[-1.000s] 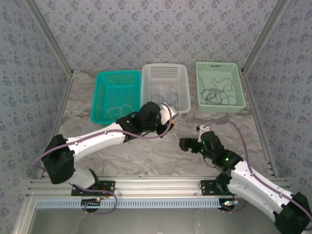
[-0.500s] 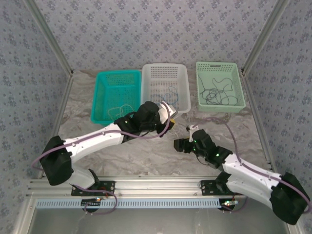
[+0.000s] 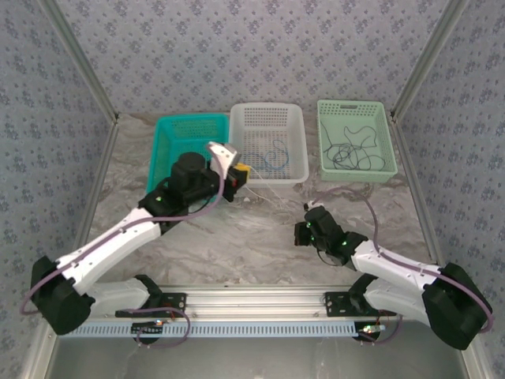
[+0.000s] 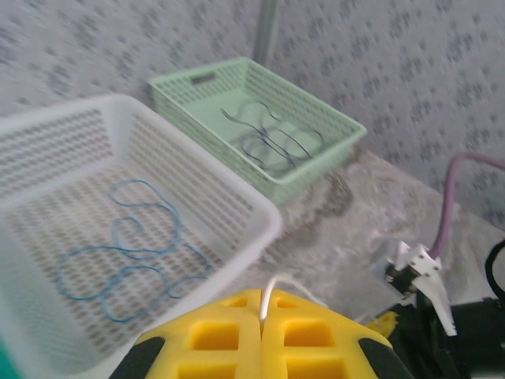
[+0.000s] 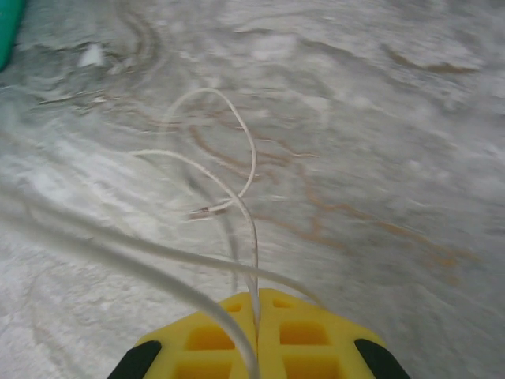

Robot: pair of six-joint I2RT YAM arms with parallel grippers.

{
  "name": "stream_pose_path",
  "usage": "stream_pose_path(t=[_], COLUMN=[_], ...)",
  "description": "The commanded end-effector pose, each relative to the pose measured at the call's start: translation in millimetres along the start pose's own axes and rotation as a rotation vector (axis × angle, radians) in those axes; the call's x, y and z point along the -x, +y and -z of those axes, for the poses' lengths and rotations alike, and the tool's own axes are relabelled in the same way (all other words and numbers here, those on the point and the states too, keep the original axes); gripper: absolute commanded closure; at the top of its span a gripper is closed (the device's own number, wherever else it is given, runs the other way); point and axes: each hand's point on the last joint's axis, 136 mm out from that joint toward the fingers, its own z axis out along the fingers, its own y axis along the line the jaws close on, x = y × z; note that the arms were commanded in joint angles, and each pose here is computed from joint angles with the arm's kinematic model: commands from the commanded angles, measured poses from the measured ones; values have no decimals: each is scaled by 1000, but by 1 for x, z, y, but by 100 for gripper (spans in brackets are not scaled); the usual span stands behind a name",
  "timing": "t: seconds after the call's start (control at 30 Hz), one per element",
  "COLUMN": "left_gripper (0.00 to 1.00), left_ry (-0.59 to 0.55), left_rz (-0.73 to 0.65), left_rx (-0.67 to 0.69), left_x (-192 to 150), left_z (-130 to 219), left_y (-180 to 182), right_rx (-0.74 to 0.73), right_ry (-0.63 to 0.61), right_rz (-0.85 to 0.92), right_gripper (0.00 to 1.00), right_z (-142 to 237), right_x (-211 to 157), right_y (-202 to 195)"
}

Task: Untangle the cables

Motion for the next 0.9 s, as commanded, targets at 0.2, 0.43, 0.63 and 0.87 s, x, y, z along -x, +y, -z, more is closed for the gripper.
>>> stream_pose_path(t=[0.2,0.43,0.63,0.87], left_gripper=[100,100,100,99], left_ry=[-187,-257,-271,-282], left_rz=[-12,-30,-65,-71], left_rx=[7,95,94,197], left_x=[62,98,116,119], left_z=[45,79,91,101], left_y=[5,27,24,46], right_rx=[-213,-238,-258,-253], right_ry=[136,167,163,163], right_rz=[-112,-91,-74,-78], right_gripper=[100,100,92,92], right_z=[-1,-9,-9,-10], right_x=[-27,-28,-25,-26], right_y=[-49,-50,-51,-51])
